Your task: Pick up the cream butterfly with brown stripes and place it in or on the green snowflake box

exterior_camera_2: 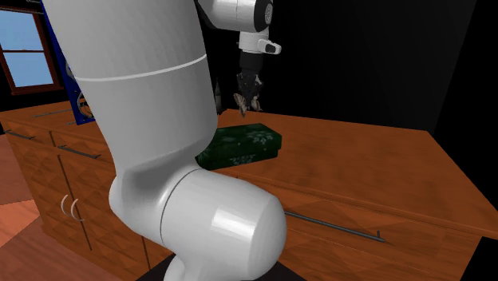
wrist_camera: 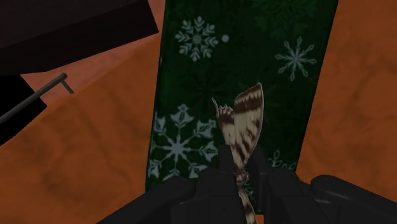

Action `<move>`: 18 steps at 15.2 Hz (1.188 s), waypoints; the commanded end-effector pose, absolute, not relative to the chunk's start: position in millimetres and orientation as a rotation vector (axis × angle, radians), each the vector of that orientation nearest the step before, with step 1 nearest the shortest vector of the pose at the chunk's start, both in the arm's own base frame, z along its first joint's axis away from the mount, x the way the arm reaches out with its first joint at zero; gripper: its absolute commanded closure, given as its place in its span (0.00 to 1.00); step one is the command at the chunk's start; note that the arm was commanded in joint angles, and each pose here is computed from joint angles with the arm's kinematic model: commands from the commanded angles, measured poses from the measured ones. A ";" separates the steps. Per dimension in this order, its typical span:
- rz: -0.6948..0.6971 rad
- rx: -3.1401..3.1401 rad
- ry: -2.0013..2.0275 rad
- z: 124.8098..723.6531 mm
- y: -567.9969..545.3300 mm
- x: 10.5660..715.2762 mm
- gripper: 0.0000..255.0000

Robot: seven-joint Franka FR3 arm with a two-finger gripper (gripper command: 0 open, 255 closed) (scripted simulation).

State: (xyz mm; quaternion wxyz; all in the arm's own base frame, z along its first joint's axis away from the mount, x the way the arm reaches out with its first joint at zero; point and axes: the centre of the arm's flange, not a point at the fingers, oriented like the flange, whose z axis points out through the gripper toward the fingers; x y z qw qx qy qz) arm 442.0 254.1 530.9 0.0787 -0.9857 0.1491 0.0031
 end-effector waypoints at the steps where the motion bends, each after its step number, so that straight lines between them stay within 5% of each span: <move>1: 0.010 -2.950 0.449 529.9 278.1 428.0 1.00; 18: 0.010 -2.950 0.449 462.7 288.1 422.9 1.00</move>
